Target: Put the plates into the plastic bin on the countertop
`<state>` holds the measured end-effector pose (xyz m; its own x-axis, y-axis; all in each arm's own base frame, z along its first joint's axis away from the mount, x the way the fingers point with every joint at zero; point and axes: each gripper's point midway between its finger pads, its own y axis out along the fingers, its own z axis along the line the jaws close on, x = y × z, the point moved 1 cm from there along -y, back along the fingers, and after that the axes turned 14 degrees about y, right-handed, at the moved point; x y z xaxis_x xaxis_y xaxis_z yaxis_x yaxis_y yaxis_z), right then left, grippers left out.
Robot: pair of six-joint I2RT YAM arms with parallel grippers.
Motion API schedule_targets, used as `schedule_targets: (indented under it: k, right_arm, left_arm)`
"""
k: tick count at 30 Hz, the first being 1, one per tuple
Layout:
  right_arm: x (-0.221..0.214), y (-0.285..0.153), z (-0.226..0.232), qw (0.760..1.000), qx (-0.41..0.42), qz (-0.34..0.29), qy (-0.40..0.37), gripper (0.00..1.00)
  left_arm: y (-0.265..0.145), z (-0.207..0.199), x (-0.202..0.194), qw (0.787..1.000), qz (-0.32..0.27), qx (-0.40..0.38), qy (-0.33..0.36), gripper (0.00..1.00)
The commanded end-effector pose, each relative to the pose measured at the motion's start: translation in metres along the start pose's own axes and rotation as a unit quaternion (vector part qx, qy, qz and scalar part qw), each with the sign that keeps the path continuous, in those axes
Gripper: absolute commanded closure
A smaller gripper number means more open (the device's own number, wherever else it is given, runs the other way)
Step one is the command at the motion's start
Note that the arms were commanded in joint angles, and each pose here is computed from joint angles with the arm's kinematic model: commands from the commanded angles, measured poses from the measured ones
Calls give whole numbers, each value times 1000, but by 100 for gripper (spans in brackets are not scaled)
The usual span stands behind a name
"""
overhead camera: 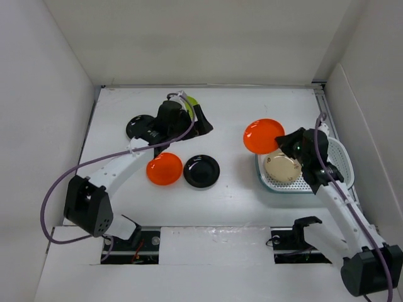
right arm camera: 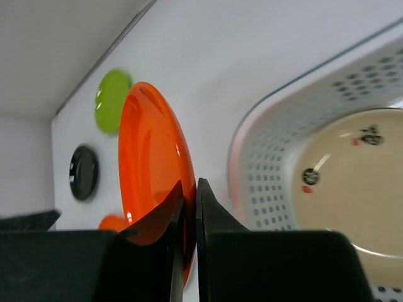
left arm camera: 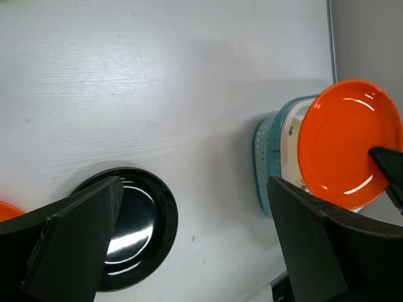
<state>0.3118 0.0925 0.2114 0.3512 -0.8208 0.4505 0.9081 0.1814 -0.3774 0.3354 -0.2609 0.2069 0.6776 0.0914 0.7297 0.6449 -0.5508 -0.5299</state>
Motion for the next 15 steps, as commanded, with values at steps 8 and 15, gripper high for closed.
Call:
schedule_targets:
  k: [8,15]
  right_arm:
    - [52,-38,-97,949,-219,-185,129,100]
    - [42,-42,-129,938,-247,-191,149,100]
  left_arm:
    - [-19,18,19,998,-47,43,-21,0]
    - [-12,18,15,998,-38,38,-22,0]
